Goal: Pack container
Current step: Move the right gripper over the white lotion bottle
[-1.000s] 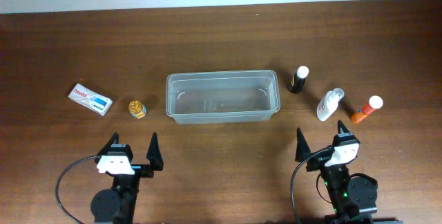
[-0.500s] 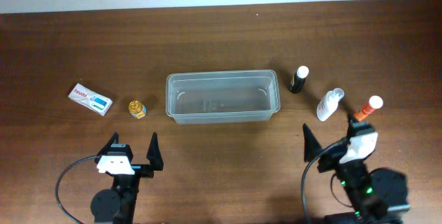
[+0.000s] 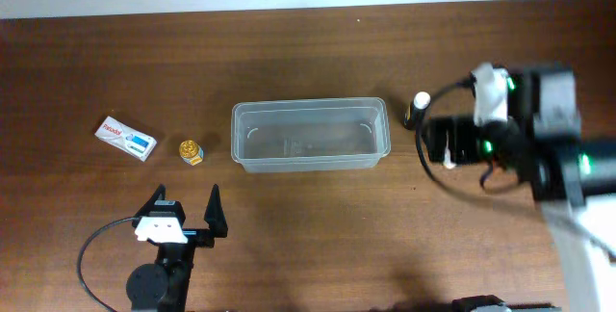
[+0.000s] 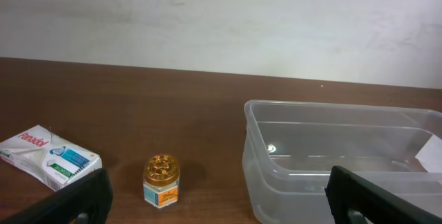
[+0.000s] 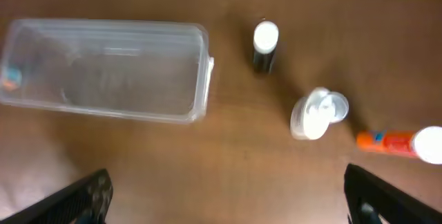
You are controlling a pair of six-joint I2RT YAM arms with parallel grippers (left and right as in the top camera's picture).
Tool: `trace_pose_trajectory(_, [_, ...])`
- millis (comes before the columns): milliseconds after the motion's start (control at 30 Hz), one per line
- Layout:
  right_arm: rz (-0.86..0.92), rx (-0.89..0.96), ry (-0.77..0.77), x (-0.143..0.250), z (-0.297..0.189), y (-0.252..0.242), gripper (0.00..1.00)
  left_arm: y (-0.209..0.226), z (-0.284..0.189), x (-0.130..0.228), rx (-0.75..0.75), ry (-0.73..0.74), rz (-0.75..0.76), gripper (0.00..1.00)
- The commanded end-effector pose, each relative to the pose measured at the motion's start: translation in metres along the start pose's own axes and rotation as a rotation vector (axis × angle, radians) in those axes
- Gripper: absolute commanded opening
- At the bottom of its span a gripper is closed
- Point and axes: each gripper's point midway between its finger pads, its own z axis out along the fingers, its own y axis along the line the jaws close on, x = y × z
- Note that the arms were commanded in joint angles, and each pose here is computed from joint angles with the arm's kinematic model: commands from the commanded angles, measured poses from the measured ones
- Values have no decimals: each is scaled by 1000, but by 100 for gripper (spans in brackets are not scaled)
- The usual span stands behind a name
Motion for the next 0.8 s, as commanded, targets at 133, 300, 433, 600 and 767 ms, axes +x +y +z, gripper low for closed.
trace_pose_trajectory(133, [14, -4, 259, 8, 52, -7, 98, 1, 0, 1, -2, 0, 15, 99])
trace_pose_trajectory(300, [122, 12, 343, 19, 65, -10, 98, 1, 0, 1, -2, 0, 15, 99])
trace_pose_trajectory(433, [155, 21, 318, 11, 58, -13, 98, 1, 0, 1, -2, 0, 15, 99])
trace_pose_trajectory(600, [177, 79, 240, -9, 47, -34, 98, 1, 0, 1, -2, 0, 15, 99])
trace_pose_trajectory(767, [181, 261, 246, -9, 52, -75, 98, 1, 0, 1, -2, 0, 15, 99])
